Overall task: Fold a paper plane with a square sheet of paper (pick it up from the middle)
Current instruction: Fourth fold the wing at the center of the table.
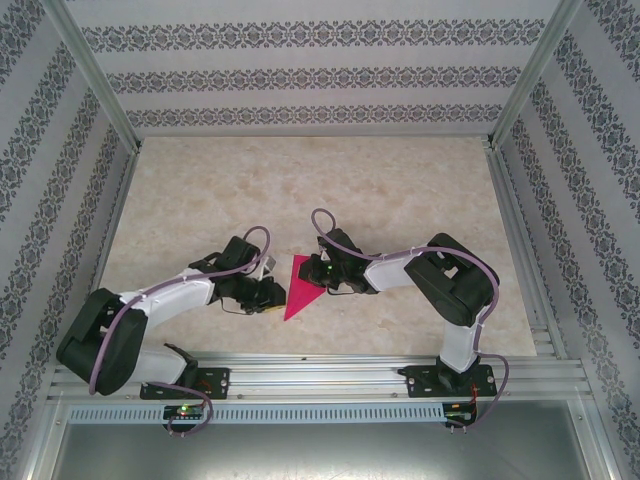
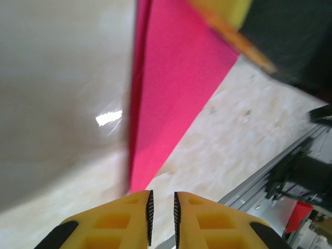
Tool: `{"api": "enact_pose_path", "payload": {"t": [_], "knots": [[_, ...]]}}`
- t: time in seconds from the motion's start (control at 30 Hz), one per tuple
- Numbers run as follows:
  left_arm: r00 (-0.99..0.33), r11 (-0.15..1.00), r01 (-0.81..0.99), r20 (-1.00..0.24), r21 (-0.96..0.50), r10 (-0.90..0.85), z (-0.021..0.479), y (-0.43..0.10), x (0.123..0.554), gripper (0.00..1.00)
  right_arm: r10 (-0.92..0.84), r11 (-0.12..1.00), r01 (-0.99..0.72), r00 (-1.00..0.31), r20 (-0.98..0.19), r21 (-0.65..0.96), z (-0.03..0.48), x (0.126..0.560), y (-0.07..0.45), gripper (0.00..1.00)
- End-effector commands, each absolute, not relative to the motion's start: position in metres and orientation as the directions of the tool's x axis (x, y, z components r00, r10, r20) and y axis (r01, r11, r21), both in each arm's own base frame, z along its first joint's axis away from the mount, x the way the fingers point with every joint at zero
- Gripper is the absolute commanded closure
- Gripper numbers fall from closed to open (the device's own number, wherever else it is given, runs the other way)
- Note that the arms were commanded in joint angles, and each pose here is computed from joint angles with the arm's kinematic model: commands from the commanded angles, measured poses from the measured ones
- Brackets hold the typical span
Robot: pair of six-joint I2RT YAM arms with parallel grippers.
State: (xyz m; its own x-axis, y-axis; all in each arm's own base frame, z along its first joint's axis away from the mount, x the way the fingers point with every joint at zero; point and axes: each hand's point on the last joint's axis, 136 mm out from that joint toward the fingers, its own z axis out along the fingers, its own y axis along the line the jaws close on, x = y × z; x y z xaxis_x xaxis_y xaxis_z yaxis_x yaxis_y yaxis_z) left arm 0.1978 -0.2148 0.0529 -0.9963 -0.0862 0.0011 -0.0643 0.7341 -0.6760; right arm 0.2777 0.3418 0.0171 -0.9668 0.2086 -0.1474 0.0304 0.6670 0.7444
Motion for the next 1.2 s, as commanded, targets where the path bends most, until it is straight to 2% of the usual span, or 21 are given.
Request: {"api": "enact_pose_path", "payload": {"t": [0.0, 0.2, 0.43, 0.63, 0.87, 0.97, 1.07, 1.17], "knots": [[-0.993, 0.650, -0.045, -0.036, -0.758, -0.111, 0.069, -0.238, 0.219, 0.78, 0.235, 0.771, 0.133, -0.968, -0.085, 0.622, -0.028, 0.263, 0.311, 0.91], [-1.000, 0.568, -0.026, 0.025, -0.822, -0.009, 0.062, -0.259, 0.203, 0.77, 0.237, 0.771, 0.133, -0.968, -0.087, 0.622, -0.028, 0.264, 0.312, 0.91], [-0.978, 0.700, -0.141, 0.206, -0.700, 0.009, 0.005, -0.230, 0.160, 0.78, 0.237, 0.774, 0.136, -0.968, -0.085, 0.618, -0.030, 0.264, 0.311, 0.90], [-0.969, 0.726, -0.149, 0.244, -0.671, 0.027, 0.004, -0.215, 0.135, 0.78, 0.240, 0.780, 0.141, -0.967, -0.084, 0.609, -0.032, 0.261, 0.306, 0.90], [-0.988, 0.743, -0.085, 0.153, -0.664, 0.024, 0.037, -0.207, 0.137, 0.78, 0.231, 0.780, 0.128, -0.969, -0.091, 0.612, -0.028, 0.262, 0.307, 0.89], [-0.998, 0.767, -0.048, 0.066, -0.640, -0.008, 0.052, -0.202, 0.151, 0.78, 0.202, 0.781, 0.094, -0.974, -0.107, 0.618, -0.021, 0.265, 0.311, 0.89], [-0.998, 0.796, -0.036, -0.026, -0.605, -0.065, 0.064, -0.195, 0.169, 0.78, 0.134, 0.795, 0.022, -0.981, -0.139, 0.606, -0.010, 0.268, 0.315, 0.89], [-0.989, 0.817, -0.047, -0.086, -0.575, -0.117, 0.070, -0.189, 0.184, 0.78, -0.012, 0.781, -0.127, -0.982, -0.189, 0.612, 0.008, 0.268, 0.327, 0.89]]}}
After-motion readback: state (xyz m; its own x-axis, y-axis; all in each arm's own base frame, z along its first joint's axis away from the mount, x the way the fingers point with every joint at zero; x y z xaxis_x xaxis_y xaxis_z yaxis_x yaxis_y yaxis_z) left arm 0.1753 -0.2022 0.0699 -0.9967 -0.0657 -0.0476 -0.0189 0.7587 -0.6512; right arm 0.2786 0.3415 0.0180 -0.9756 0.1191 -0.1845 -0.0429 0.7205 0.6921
